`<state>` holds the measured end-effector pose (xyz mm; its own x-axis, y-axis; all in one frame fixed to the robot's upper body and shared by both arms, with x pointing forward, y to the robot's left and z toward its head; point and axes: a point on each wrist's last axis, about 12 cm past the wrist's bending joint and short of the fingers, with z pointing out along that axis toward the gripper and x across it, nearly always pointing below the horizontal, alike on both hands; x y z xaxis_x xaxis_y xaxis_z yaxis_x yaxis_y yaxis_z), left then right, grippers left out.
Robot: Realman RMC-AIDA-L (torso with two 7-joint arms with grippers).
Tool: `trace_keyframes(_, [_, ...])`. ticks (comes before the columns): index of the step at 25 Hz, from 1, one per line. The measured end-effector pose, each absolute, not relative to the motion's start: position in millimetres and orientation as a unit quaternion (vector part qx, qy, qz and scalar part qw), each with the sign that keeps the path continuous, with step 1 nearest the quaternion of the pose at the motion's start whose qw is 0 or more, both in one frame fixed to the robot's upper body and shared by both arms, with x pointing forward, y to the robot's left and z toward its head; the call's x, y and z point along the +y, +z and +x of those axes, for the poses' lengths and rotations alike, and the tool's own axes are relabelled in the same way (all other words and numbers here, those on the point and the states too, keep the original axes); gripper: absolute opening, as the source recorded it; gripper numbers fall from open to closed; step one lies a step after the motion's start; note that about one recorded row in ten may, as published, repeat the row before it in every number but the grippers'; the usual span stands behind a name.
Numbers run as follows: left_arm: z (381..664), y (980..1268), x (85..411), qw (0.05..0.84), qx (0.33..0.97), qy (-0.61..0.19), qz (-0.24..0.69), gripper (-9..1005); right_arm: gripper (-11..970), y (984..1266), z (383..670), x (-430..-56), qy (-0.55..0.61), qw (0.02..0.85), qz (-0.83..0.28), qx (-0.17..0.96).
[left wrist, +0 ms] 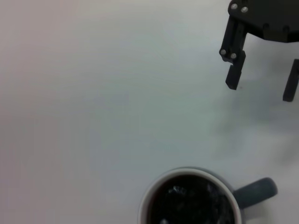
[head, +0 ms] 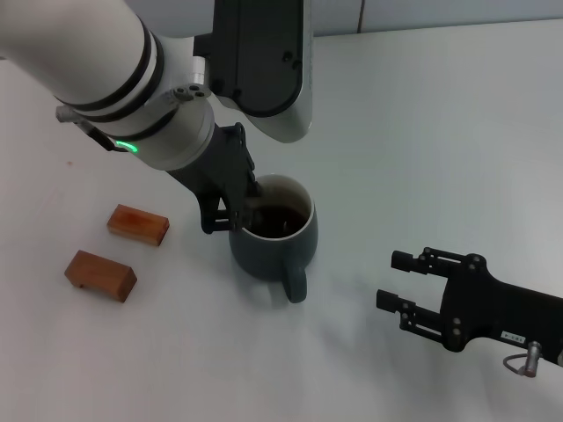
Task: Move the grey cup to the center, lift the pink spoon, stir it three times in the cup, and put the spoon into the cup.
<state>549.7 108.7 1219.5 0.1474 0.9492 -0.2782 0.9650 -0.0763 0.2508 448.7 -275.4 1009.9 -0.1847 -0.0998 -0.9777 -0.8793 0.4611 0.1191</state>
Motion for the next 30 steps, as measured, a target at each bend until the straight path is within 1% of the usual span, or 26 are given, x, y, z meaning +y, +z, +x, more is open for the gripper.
trace_keyframes(6, [551,1222,111,0.213,0.657,-0.043,0.722,295,585,1010,449,-276,0.370,0.526,-0.363,0.675])
trace_keyframes(9, [551,1225,115,0.233,0.657,-0.072,0.713,357,586,1010,450,-276,0.367,0.526,-0.363,0.676])
trace_keyframes(11, [551,1230,120,0.263,0.655,-0.101,0.701,435,586,1010,451,-277,0.365,0.525,-0.363,0.677])
trace_keyframes(12, [552,1237,129,0.310,0.652,-0.144,0.677,475,586,1010,451,-277,0.364,0.525,-0.364,0.678])
trace_keyframes(13, [552,1237,129,0.310,0.652,-0.144,0.677,514,586,1010,451,-277,0.364,0.525,-0.364,0.678])
trace_keyframes(15, [555,1243,144,0.365,0.653,-0.199,0.633,592,585,1010,452,-278,0.363,0.525,-0.363,0.678])
trace_keyframes(18, [561,1243,175,0.452,0.656,-0.282,0.535,614,585,1010,452,-278,0.362,0.527,-0.362,0.678])
trace_keyframes(19, [561,1241,183,0.468,0.654,-0.303,0.511,622,585,1010,452,-278,0.362,0.527,-0.361,0.679])
trace_keyframes(20, [558,1232,208,0.518,0.636,-0.365,0.439,629,586,1010,452,-278,0.361,0.528,-0.361,0.679])
trace_keyframes(21, [558,1232,208,0.518,0.636,-0.365,0.439,629,586,1010,452,-278,0.361,0.528,-0.361,0.679])
trace_keyframes(22, [556,1228,216,0.530,0.631,-0.382,0.419,629,586,1010,452,-279,0.361,0.528,-0.361,0.679])
trace_keyframes(23, [554,1220,229,0.552,0.619,-0.411,0.377,628,586,1010,452,-279,0.361,0.528,-0.361,0.679])
trace_keyframes(24, [552,1215,238,0.563,0.615,-0.425,0.353,628,586,1010,452,-279,0.361,0.528,-0.361,0.679])
trace_keyframes(25, [549,1202,255,0.584,0.604,-0.450,0.303,628,586,1010,452,-279,0.360,0.528,-0.361,0.679])
trace_keyframes(26, [545,1192,266,0.598,0.594,-0.463,0.274,628,586,1010,452,-279,0.360,0.528,-0.361,0.679])
trace_keyframes(27, [539,1175,279,0.611,0.587,-0.472,0.243,628,586,1010,452,-279,0.359,0.528,-0.362,0.679])
trace_keyframes(29, [527,1149,290,0.621,0.579,-0.474,0.231,629,586,1010,453,-279,0.359,0.528,-0.362,0.679])
trace_keyframes(30, [522,1140,291,0.624,0.577,-0.474,0.232,629,585,1010,453,-279,0.359,0.528,-0.362,0.679])
